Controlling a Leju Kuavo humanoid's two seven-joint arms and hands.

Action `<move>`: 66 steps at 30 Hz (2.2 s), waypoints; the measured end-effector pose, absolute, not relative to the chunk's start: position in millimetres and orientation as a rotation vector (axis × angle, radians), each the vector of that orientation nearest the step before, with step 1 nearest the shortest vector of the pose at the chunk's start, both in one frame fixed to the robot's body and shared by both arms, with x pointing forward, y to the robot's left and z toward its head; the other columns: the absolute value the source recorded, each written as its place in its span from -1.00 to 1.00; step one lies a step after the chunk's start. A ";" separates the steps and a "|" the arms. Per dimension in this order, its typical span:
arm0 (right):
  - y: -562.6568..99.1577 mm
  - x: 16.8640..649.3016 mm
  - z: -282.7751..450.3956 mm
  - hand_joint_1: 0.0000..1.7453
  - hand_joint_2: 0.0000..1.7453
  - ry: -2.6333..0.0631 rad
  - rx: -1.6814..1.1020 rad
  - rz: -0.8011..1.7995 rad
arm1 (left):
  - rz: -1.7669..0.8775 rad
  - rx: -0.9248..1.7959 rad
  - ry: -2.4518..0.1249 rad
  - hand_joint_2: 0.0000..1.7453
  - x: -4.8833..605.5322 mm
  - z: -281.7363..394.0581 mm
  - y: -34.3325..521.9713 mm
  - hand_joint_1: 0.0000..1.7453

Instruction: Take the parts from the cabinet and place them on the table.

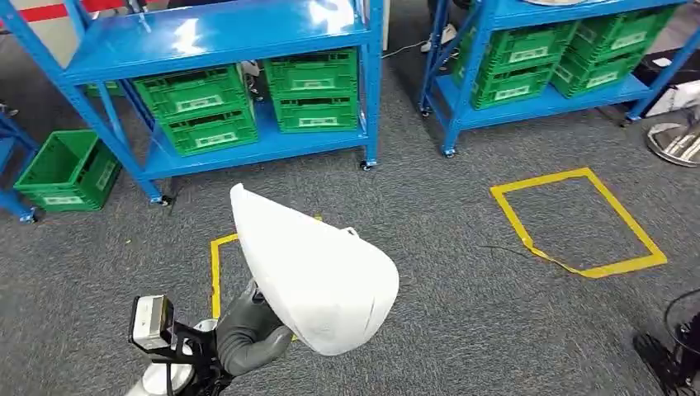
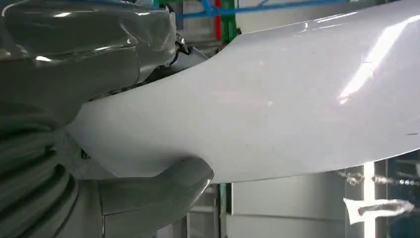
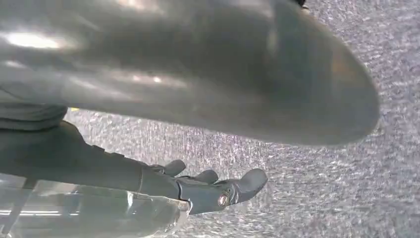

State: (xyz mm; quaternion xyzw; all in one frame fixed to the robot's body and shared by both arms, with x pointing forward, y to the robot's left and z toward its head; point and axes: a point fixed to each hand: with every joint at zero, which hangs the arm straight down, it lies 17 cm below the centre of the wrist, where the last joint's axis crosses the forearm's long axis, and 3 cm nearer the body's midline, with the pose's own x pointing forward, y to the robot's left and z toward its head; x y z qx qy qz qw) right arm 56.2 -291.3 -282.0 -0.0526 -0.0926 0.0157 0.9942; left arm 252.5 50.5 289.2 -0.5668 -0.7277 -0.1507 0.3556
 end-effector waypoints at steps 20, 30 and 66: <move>-278.2 54.1 -282.8 -1.00 -1.00 -0.177 -0.147 0.047 | -0.430 -1.465 -1.856 1.00 248.7 289.9 43.0 1.00; -270.4 57.5 -282.2 -1.00 -1.00 -0.177 -0.161 0.065 | -0.446 -1.457 -1.852 1.00 246.4 289.5 41.9 1.00; -263.1 78.4 -279.7 -1.00 -1.00 -0.160 -0.087 0.049 | -0.492 -1.464 -1.801 1.00 252.6 291.3 31.7 1.00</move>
